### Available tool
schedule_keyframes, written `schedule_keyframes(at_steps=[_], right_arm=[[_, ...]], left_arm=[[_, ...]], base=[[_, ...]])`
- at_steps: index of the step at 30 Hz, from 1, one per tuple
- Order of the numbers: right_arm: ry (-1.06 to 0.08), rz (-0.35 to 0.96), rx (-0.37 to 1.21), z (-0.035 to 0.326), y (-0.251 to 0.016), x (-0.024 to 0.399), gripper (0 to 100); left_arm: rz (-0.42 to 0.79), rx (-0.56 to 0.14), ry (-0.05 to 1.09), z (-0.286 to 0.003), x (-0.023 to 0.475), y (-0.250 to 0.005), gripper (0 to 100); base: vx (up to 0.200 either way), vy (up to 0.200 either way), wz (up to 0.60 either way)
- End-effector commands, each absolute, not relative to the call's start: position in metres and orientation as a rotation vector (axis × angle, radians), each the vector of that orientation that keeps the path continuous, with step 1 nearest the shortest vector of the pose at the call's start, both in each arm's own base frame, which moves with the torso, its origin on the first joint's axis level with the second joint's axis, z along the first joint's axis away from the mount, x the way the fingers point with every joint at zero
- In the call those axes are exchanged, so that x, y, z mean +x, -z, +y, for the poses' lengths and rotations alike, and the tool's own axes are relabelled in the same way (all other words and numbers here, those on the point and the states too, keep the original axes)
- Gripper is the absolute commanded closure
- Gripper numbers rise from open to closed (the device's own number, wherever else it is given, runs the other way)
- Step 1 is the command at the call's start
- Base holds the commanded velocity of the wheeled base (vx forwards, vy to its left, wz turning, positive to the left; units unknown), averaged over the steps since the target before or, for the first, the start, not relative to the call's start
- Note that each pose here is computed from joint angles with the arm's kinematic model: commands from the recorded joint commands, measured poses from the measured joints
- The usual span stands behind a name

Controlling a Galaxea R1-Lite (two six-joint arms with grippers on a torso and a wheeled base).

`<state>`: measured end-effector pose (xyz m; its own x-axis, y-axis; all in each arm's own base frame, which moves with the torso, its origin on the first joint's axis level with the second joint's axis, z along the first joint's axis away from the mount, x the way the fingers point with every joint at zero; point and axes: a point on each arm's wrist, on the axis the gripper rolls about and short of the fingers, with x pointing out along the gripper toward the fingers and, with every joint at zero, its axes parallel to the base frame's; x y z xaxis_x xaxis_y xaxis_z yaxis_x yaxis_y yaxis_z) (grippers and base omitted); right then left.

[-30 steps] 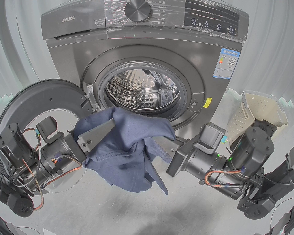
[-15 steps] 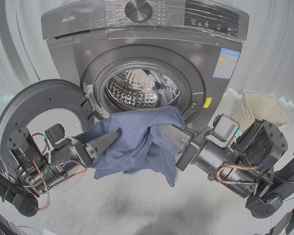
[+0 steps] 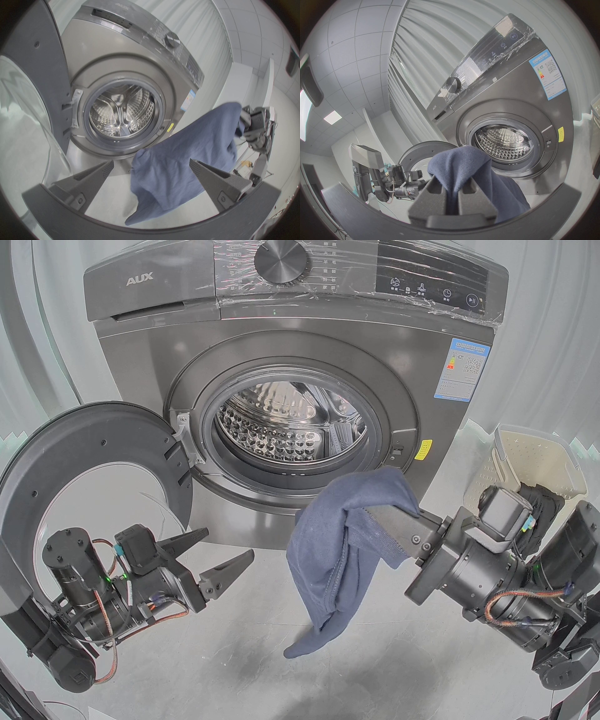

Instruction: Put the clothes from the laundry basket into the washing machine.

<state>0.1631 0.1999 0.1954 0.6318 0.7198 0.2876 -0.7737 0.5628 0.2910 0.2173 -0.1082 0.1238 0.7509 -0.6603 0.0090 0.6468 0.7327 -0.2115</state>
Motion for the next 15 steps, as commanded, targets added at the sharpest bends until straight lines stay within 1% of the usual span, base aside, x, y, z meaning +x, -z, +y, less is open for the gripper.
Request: schedule_keyframes(at_steps=[1,4,7,10,15], right_arm=[[-0.879,-0.152,0.421,0.194,-0.197,0.160,100],[-0.880,-0.160,0.426,0.195,-0.200,0.161,100],[-0.882,-0.163,0.427,0.196,-0.200,0.161,100],[-0.879,-0.146,0.421,0.198,-0.196,0.163,100],[-0.870,-0.113,0.409,0.203,-0.187,0.167,100]], left_arm=[[0.141,-0.159,0.737,-0.115,0.219,-0.103,0],[0.131,-0.144,0.775,-0.121,0.212,-0.105,0],[0.106,-0.140,0.834,-0.128,0.197,-0.113,0],[0.101,-0.138,0.885,-0.133,0.182,-0.117,0],[0.124,-0.128,0.922,-0.137,0.172,-0.113,0]], base=[[0.000,0.000,0.00],[0.000,0.000,0.00],[0.000,0.000,0.00],[0.000,0.000,0.00],[0.000,0.000,0.00]])
